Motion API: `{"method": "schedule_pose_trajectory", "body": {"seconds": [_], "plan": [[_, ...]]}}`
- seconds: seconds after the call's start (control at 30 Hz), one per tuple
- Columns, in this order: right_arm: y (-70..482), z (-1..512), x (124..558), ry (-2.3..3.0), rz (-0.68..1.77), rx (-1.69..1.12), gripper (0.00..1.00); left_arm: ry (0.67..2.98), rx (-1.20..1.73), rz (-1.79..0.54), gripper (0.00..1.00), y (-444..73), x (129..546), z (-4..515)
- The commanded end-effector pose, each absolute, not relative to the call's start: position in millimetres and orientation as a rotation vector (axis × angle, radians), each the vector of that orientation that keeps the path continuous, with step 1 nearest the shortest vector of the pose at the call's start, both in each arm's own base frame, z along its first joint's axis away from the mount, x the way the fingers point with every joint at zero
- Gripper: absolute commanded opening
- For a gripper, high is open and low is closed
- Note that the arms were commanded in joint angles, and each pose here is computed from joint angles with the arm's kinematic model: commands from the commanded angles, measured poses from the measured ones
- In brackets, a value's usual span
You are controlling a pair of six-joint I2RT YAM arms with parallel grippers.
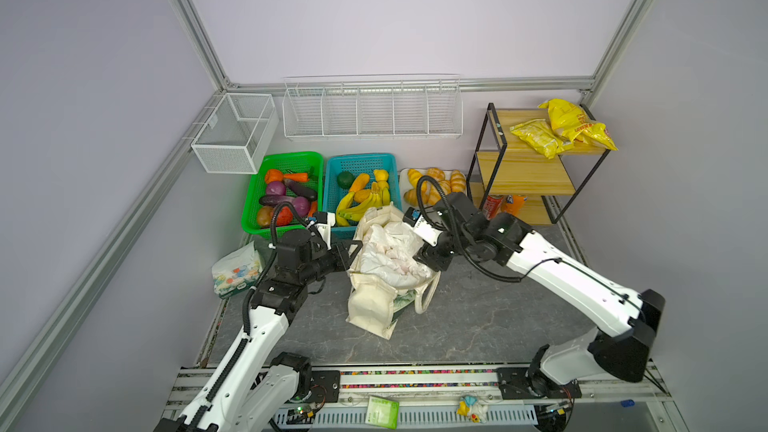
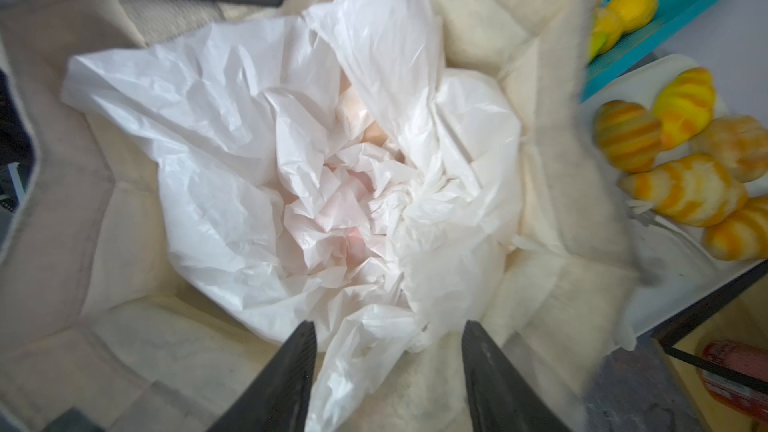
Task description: Place the mixed food into the grocery bags and tie them
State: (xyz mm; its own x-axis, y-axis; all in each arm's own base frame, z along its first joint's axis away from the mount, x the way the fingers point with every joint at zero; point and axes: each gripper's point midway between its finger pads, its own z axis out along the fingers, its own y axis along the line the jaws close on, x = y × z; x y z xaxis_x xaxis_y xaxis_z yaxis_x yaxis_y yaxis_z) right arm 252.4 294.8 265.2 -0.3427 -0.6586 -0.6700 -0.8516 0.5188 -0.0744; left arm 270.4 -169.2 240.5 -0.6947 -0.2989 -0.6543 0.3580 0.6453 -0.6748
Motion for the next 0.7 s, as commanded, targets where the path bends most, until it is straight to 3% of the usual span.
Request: {"method": "schedule_pose_trajectory", "body": {"seconds": [0.0,0.1,0.23,0.37,0.5,0.67], "plan": [[266.2,288.6,275.2,2.047,0.334,-1.017,0.65,2.02,0.007,-1.049,0.0,-164.0,278.2,247.3],[233.4,307.0,287.1,2.004,0.315,-0.826,0.74,2.008,-0.01,-1.032,0.02,-160.8,279.6,247.9],[194.3,317.9,298.2,1.966,0.241,-0.629,0.9,1.97,-0.031,-0.997,0.28,-154.9,283.1,256.0],[157.2,311.0,310.8,1.967,0.095,-0.46,1.0,1.899,-0.044,-0.918,0.49,-143.1,286.1,275.4],[121.5,293.6,319.4,1.955,-0.033,-0.271,0.95,1.755,-0.072,-0.806,0.7,-121.4,283.9,304.6],[85.0,264.3,321.3,1.937,-0.121,-0.097,0.89,1.582,-0.18,-0.648,0.81,-84.1,278.3,327.2]]}}
